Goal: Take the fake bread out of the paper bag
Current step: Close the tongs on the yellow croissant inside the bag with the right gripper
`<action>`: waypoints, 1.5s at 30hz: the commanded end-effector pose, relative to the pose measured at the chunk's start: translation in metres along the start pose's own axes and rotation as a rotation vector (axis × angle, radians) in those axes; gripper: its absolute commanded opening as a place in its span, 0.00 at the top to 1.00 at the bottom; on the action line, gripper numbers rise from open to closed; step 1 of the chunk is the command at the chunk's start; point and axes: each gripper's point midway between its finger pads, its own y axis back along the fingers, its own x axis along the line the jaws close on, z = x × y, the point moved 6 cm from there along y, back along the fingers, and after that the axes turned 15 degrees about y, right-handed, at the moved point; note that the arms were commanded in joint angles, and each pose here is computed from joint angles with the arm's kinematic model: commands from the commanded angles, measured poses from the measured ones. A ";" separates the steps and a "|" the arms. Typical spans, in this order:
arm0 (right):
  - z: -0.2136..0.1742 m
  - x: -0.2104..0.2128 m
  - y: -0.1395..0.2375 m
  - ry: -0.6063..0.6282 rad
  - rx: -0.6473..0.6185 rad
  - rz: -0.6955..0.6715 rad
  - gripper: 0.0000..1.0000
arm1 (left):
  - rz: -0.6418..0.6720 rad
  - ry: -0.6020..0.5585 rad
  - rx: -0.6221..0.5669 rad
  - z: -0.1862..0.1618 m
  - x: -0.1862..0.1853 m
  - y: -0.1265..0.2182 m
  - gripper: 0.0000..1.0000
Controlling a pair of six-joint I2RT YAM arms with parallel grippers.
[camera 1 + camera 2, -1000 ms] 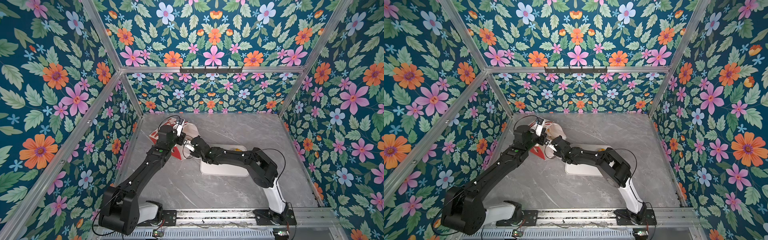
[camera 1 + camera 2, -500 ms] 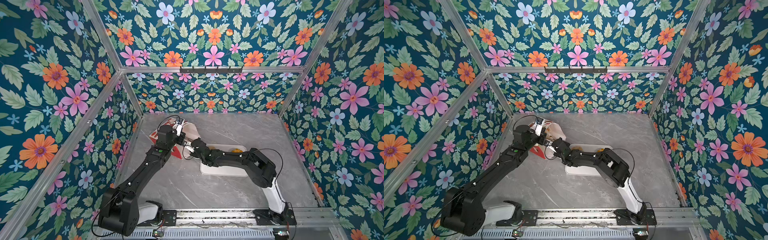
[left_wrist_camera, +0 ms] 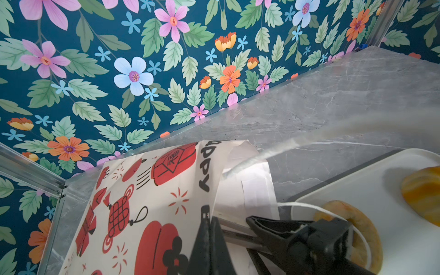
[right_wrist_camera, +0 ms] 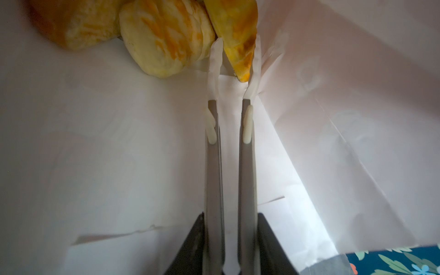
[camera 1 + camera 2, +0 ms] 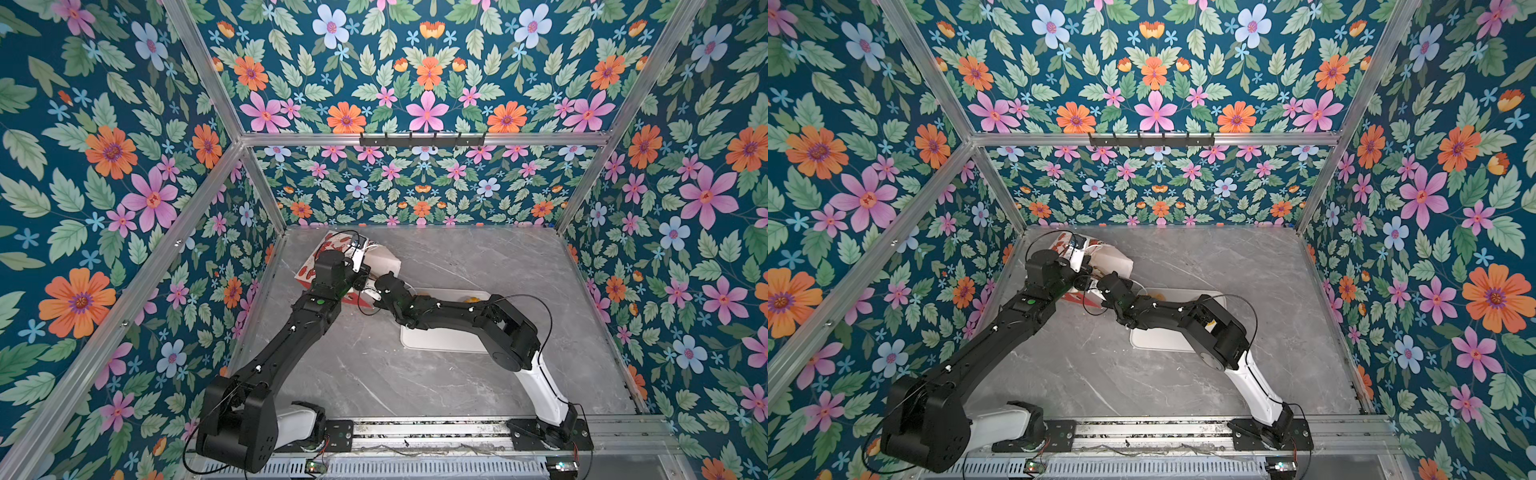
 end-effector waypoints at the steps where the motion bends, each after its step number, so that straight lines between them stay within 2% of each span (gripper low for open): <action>1: 0.005 -0.007 0.000 0.002 -0.008 -0.023 0.72 | -0.030 0.004 -0.028 0.007 -0.004 0.001 1.00; 3: 0.005 -0.006 0.000 -0.002 -0.008 -0.022 0.81 | -0.023 0.003 -0.030 0.007 -0.003 0.002 1.00; 6: 0.003 -0.007 0.004 -0.011 -0.014 -0.023 0.88 | -0.021 0.003 -0.026 0.006 -0.003 0.001 1.00; 14: -0.006 -0.011 0.025 -0.034 -0.006 -0.015 0.94 | -0.010 0.002 -0.014 0.001 -0.001 -0.003 1.00; 23: -0.015 -0.016 0.056 -0.041 0.027 0.062 1.00 | 0.002 0.007 0.001 -0.006 0.004 -0.008 1.00; 30: -0.029 -0.018 0.078 -0.044 0.083 0.110 1.00 | 0.014 0.019 0.000 -0.007 0.009 -0.011 1.00; 40: -0.037 -0.018 0.102 -0.087 0.089 0.158 1.00 | 0.012 0.023 0.000 -0.008 0.011 -0.011 1.00; 42: -0.039 -0.017 0.102 -0.091 0.094 0.161 0.92 | 0.010 0.023 -0.001 -0.008 0.010 -0.011 1.00; 45: -0.040 -0.014 0.102 -0.095 0.091 0.175 0.85 | 0.008 0.024 0.002 -0.009 0.010 -0.012 1.00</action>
